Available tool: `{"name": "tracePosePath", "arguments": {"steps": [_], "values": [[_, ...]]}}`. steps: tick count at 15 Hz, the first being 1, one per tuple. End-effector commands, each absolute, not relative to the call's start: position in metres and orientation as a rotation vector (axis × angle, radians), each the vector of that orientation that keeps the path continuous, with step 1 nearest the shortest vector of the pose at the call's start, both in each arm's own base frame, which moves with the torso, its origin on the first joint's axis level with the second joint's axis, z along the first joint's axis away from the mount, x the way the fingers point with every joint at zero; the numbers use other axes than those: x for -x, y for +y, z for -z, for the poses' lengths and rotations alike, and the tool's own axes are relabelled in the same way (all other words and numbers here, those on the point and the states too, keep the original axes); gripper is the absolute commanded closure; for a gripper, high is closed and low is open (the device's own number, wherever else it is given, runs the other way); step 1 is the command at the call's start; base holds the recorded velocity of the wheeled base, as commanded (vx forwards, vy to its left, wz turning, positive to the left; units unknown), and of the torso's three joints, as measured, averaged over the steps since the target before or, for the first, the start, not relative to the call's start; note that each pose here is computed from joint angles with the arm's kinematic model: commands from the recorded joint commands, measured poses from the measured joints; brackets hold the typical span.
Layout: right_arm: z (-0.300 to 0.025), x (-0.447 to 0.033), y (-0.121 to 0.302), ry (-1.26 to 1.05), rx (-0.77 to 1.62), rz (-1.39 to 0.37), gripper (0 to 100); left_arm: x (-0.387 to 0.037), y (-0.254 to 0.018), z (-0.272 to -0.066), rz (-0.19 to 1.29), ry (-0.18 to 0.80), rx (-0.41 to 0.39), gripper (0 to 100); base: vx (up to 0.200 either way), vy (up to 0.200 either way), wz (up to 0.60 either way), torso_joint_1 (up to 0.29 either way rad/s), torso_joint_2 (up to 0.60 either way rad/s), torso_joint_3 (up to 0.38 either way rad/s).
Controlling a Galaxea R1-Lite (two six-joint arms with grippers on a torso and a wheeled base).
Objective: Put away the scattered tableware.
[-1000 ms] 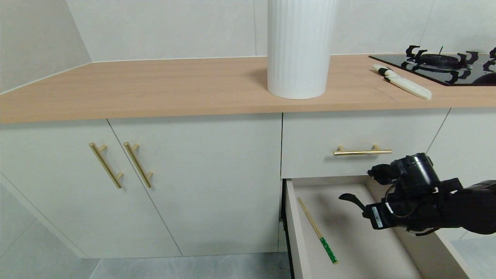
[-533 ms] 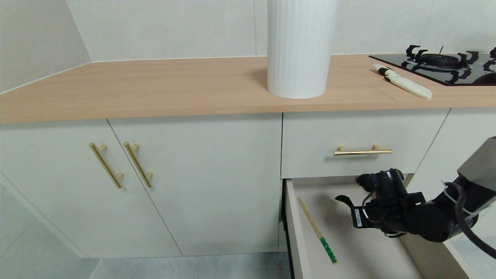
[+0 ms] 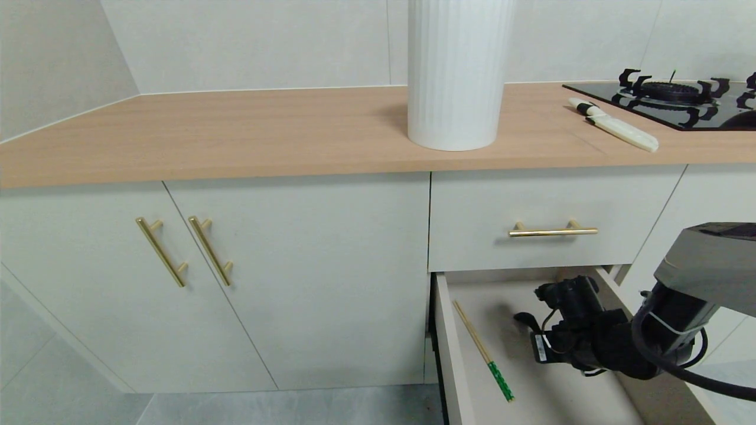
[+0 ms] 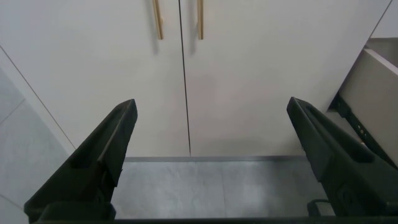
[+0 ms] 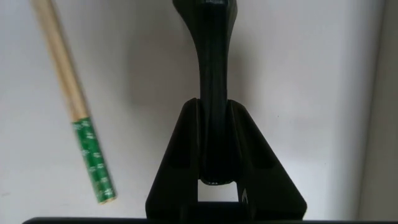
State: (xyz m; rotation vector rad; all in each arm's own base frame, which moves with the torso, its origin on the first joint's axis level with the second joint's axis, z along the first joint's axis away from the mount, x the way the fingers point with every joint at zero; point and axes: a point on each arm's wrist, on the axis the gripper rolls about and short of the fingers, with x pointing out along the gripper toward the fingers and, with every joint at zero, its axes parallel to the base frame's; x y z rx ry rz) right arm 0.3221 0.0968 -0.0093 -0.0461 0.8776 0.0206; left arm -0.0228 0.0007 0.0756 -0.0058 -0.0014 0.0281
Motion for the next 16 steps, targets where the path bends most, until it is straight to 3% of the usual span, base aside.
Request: {"name": "tracePosePath", "arguments": {"steps": [1, 8, 9, 16], "values": [[0.0137, -0.3221, 0.0969, 0.89, 0.05, -0.019, 100, 0.0228, 0.0007, -0.0756, -0.028, -0.002, 0.006, 0, 0.0, 0.0, 0.0, 0.0, 0.0, 0.0], [0.014, -0.3215, 0.0967, 0.888, 0.055, -0.019, 100, 0.0227, 0.0007, -0.0757, -0.028, 0.0, 0.006, 0, 0.0, 0.0, 0.0, 0.0, 0.0, 0.0], [0.014, -0.3215, 0.0967, 0.888, 0.055, -0.019, 0, 0.0227, 0.0007, -0.0757, -0.028, 0.0, 0.006, 0, 0.0, 0.0, 0.0, 0.0, 0.0, 0.0], [0.0112, -0.3212, 0.0966, 0.881, 0.054, -0.021, 0, 0.0227, 0.0007, -0.0757, -0.028, 0.0, 0.006, 0, 0.0, 0.0, 0.0, 0.0, 0.0, 0.0]]}}
